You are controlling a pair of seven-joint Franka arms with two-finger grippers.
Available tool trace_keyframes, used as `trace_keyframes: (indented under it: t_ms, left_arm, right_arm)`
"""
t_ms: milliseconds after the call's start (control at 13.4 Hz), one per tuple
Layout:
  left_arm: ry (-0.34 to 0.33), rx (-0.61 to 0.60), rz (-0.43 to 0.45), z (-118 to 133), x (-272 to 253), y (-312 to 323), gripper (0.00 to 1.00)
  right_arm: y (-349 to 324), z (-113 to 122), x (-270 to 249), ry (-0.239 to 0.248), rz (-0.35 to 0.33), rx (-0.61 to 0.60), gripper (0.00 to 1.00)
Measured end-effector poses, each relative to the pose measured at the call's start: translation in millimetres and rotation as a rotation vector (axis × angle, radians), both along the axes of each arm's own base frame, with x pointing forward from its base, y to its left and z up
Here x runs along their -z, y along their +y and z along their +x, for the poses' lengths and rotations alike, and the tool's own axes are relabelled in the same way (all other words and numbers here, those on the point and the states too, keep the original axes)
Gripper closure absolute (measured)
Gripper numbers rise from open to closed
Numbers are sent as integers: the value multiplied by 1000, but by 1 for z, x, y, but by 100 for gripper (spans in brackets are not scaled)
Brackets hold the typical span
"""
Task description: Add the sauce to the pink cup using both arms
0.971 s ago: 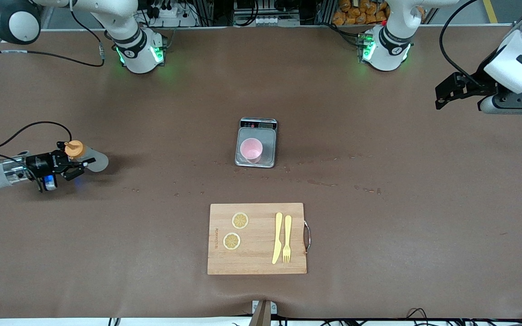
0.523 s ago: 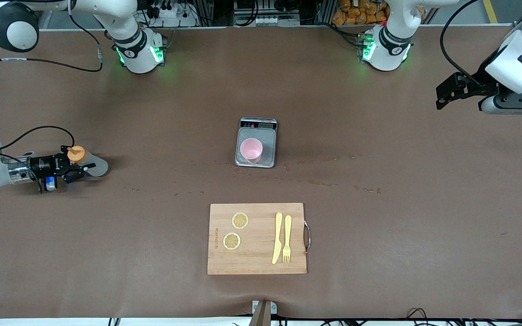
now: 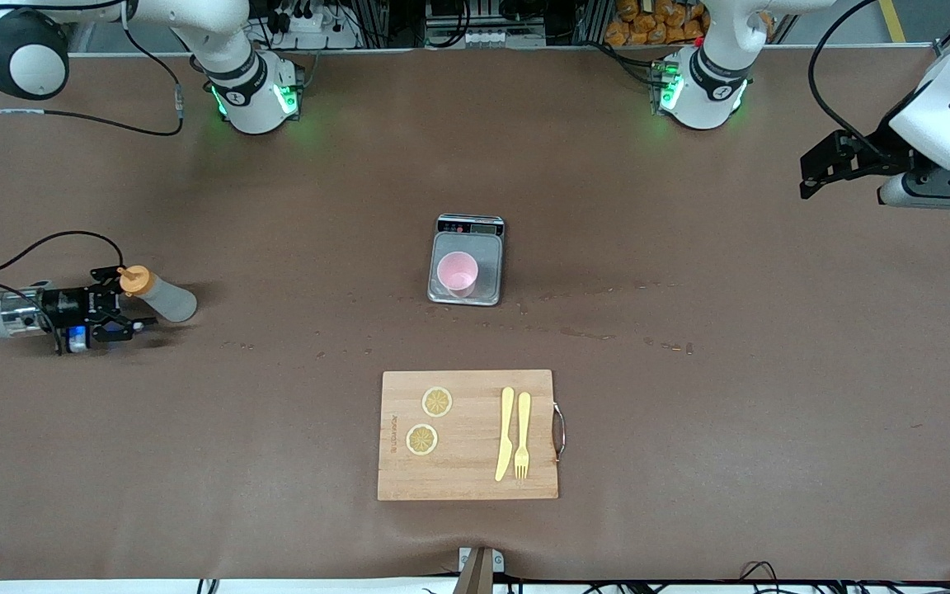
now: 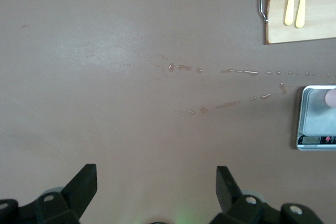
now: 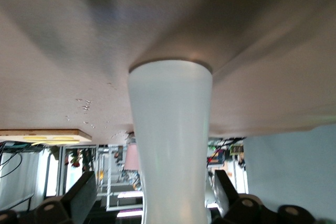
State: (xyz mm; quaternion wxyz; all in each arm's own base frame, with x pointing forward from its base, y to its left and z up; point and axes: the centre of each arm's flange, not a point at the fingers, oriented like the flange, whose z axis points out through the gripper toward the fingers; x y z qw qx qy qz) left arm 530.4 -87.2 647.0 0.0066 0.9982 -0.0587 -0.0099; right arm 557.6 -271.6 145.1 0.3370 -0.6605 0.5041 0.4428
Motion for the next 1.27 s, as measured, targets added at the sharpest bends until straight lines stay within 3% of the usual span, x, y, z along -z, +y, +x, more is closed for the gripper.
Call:
trace_keyframes:
  t_ms: [149, 373, 523, 896, 1270]
  left_arm:
    - [1, 2, 0, 1, 0, 5, 0]
    - [2, -6, 0, 1, 1, 10, 0]
    - [2, -10, 0, 2, 1, 12, 0]
    - [10, -12, 1, 1, 2, 13, 0]
    - [17, -15, 2, 1, 2, 15, 0]
  right_arm:
    - [-24, 5, -19, -24, -75, -31, 0]
    - [-66, -4, -48, -38, -123, -46, 0]
    - [-68, 7, -85, -68, -157, -101, 0]
    - [29, 65, -208, -181, -238, -341, 0]
    - [140, 89, -288, -289, -290, -510, 0]
